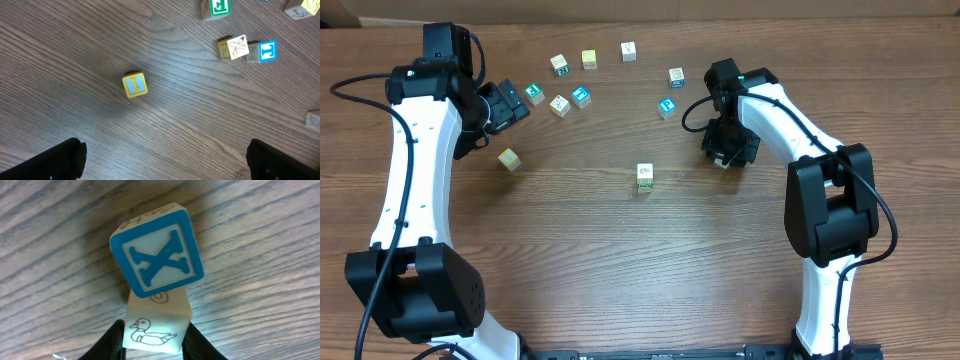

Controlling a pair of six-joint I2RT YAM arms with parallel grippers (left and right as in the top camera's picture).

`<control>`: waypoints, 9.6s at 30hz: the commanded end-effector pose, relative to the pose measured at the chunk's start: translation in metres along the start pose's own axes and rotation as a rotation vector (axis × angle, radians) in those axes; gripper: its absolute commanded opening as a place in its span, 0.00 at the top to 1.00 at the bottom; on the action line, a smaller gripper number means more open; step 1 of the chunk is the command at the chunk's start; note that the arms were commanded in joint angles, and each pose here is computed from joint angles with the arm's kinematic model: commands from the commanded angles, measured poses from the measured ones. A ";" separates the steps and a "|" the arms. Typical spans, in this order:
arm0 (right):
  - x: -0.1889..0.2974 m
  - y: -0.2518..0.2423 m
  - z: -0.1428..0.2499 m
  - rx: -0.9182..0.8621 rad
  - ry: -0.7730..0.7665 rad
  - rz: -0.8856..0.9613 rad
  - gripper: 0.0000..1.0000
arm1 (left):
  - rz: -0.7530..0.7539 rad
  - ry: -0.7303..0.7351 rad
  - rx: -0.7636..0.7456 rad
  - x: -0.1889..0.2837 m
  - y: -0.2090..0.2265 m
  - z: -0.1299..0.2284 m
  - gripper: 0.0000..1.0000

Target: Form a tower

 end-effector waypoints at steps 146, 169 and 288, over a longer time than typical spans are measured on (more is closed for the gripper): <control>-0.012 0.144 0.071 0.385 -0.101 -0.052 0.27 | -0.013 0.007 -0.020 -0.004 0.001 0.000 0.00; -0.015 0.142 0.073 0.386 -0.090 -0.045 0.50 | -0.013 0.007 -0.020 -0.004 0.001 0.000 0.00; 0.071 0.146 0.081 0.111 -0.215 -0.081 0.53 | -0.013 0.007 -0.020 -0.004 0.001 0.000 0.00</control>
Point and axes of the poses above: each gripper's point midway between its finger pads, its own x axis back along the fingers, its own y axis along the line the jaws close on, z = x × y, the point moved 4 cm from there along x, back along the fingers, and after that the axes turned 10 degrees about x, right-handed, at the moved point
